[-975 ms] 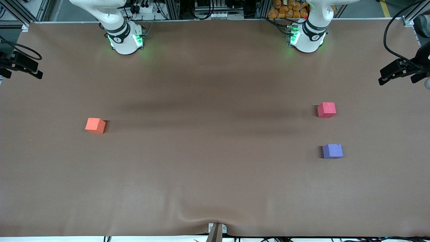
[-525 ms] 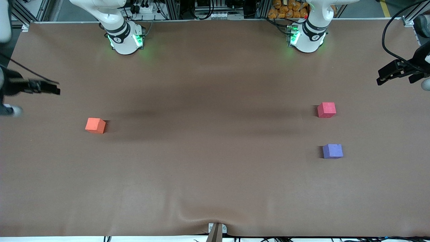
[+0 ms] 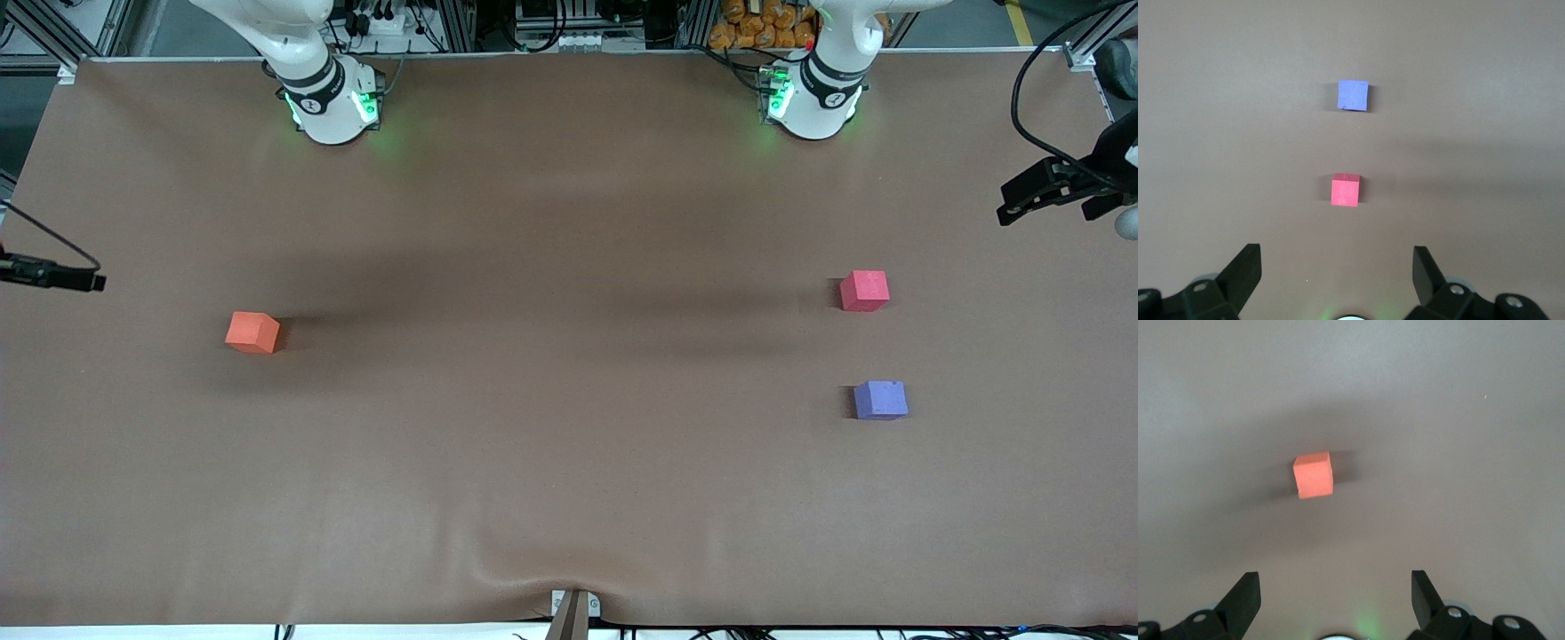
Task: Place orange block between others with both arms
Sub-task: 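Reach the right gripper toward the orange cube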
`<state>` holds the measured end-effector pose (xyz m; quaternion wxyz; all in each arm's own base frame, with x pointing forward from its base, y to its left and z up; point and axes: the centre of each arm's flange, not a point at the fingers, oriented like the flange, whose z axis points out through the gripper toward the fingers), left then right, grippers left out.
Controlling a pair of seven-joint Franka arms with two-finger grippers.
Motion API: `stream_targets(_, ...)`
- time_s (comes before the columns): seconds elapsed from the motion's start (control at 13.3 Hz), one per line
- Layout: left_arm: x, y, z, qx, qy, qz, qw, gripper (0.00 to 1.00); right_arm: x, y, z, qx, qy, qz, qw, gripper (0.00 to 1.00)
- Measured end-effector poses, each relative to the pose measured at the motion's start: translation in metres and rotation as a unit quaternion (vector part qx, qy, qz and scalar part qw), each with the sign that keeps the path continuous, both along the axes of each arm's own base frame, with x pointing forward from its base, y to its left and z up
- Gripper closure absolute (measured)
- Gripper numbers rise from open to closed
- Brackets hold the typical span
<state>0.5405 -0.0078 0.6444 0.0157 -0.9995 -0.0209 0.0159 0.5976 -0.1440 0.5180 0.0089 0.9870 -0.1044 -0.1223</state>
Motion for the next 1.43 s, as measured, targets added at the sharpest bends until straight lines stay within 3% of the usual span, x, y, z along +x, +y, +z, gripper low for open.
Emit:
stream_targets(0.3, 0.001, 0.0, 0.0, 0.0, -0.002, -0.001, 1.0, 0.0, 0.022, 0.009, -0.063, 0.009, 0.034, 0.011, 0.999, 0.0)
stream_targets(0.6, 0.001, 0.0, 0.0, 0.0, -0.003, -0.001, 1.0, 0.0, 0.04, 0.034, -0.094, 0.011, 0.033, 0.035, 0.999, 0.0)
stream_targets(1.43, 0.001, -0.004, 0.0, 0.0, -0.003, -0.005, 1.0, 0.0, 0.036, 0.084, -0.117, 0.045, 0.066, 0.059, 0.995, 0.0)
